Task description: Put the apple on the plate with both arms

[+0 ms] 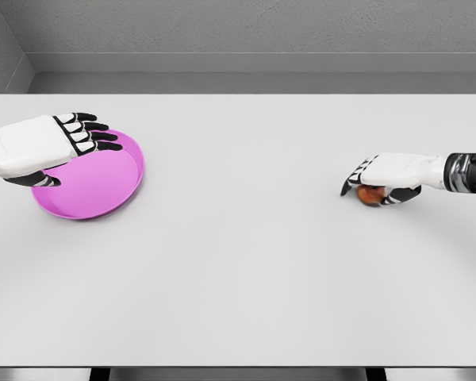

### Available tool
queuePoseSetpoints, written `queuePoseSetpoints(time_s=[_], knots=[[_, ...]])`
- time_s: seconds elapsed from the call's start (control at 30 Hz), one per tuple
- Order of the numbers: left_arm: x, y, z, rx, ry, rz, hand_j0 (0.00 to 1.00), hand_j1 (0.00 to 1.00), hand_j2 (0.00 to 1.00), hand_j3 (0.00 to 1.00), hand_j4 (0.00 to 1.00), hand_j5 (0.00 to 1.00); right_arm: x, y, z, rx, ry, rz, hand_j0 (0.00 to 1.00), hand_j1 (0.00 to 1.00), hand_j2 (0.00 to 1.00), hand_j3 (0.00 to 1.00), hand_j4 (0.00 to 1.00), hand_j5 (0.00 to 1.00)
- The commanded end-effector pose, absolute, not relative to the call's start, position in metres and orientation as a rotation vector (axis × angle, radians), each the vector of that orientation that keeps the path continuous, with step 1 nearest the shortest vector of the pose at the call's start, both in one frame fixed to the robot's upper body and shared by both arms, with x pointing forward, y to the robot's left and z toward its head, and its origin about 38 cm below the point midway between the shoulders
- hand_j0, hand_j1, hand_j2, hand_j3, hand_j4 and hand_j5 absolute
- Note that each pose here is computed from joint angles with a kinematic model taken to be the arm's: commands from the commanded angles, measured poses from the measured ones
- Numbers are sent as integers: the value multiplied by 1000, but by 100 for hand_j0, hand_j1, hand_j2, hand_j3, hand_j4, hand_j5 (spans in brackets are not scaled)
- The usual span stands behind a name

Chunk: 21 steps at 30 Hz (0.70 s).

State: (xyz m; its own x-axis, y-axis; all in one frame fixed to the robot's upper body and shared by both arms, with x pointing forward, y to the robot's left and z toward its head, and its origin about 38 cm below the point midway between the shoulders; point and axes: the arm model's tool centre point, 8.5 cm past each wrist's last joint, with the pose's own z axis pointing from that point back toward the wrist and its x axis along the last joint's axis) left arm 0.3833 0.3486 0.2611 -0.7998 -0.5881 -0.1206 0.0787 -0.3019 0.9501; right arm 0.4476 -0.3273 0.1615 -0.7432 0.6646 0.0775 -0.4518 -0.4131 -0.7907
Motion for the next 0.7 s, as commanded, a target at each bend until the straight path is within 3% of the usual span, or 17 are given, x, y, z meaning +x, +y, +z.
queuePoseSetpoints(time_s=[0.0,0.23,0.67], knots=[[383,349,262,640,-1529,-2138,100,100,100,100,100,100,448,-328,162,-326,-1111,2162,67,67,67,67,67,67],[382,348,263,641,-1531,-2145,100,100,100,100,100,100,448,-329,162,-329,-1106,2163,56,56,56,56,56,56],[380,345,264,636,-1539,-2153,100,100,100,100,100,100,449,-322,185,-369,-1175,2170,48,48,48,48,48,48]])
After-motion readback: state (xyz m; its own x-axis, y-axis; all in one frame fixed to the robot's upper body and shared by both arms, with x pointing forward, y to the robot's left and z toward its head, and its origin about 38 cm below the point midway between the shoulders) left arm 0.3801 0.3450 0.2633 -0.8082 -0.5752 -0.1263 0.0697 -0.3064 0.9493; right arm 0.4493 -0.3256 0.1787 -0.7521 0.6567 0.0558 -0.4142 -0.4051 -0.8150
